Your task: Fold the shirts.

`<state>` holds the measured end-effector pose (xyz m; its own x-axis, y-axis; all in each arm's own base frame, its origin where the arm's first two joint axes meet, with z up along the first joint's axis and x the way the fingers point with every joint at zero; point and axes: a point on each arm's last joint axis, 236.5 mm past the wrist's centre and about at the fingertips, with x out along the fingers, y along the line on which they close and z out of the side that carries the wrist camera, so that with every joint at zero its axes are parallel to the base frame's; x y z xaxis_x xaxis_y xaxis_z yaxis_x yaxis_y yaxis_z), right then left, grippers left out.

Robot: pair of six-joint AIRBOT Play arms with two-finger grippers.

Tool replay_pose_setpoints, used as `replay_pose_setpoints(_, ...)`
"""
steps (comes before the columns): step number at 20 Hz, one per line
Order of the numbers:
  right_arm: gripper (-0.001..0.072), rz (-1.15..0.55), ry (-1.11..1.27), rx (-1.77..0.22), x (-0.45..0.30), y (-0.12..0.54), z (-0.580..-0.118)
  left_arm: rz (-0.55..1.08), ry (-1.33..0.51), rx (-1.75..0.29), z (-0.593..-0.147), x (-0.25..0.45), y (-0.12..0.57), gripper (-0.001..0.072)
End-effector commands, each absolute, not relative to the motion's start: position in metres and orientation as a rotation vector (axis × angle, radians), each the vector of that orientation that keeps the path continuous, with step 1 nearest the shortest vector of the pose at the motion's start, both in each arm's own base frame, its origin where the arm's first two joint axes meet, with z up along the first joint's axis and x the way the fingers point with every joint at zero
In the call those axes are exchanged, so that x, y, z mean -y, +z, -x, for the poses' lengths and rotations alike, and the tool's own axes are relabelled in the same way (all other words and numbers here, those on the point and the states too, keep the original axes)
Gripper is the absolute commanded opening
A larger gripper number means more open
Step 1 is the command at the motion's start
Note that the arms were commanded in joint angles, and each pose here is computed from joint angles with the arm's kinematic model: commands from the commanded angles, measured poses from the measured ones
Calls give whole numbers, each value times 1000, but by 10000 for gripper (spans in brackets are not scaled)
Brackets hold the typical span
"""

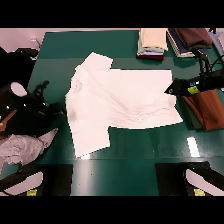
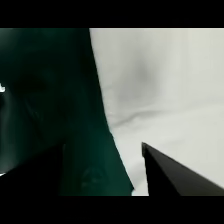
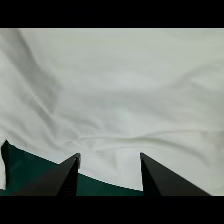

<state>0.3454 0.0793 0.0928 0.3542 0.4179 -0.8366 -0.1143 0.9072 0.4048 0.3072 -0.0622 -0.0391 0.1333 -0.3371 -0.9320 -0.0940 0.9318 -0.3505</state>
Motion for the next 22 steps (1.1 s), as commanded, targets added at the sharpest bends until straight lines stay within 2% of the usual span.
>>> replay_pose_setpoints(1, 428, -292, 352, -1116, -82, 102, -342, 489, -167, -1415, -294, 77, -68, 567)
replay_pose_setpoints(3, 428, -291, 353, -1113, -82, 103, -341, 547, -173, -1380, -299, 87, -71, 567)
replay_pose_setpoints(7, 428, -288, 354, -1119, -81, 103, -340, 512, -238, -1305, -311, 120, -69, 565)
replay_pose_setpoints(9, 428, -299, 341, -1140, -74, 101, -336, 526, -257, -1304, -310, 131, -67, 280)
replay_pose_setpoints(10, 428, -296, 338, -1156, -67, 98, -332, 534, -259, -1303, -311, 132, -65, 108)
replay_pose_setpoints(11, 428, -301, 327, -1184, -57, 95, -326, 529, -270, -1303, -312, 133, -60, 28)
replay_pose_setpoints(13, 428, -349, 263, -1241, -30, 77, -308, 507, -306, -1268, -321, 136, -40, 28)
replay_pose_setpoints(16, 431, -449, 40, -1339, 29, 20, -264, 468, -360, -1180, -338, 139, -1, 28)
replay_pose_setpoints(18, 499, -582, -66, -1383, 52, -18, -233, 460, -376, -1157, -343, 141, 12, 28)
replay_pose_setpoints(19, 525, -651, -87, -1392, 56, -33, -223, 459, -378, -1155, -344, 141, 13, 28)
replay_pose_setpoints(22, 518, -830, -109, -1370, 56, -64, -221, 459, -378, -1156, -343, 141, 13, 28)
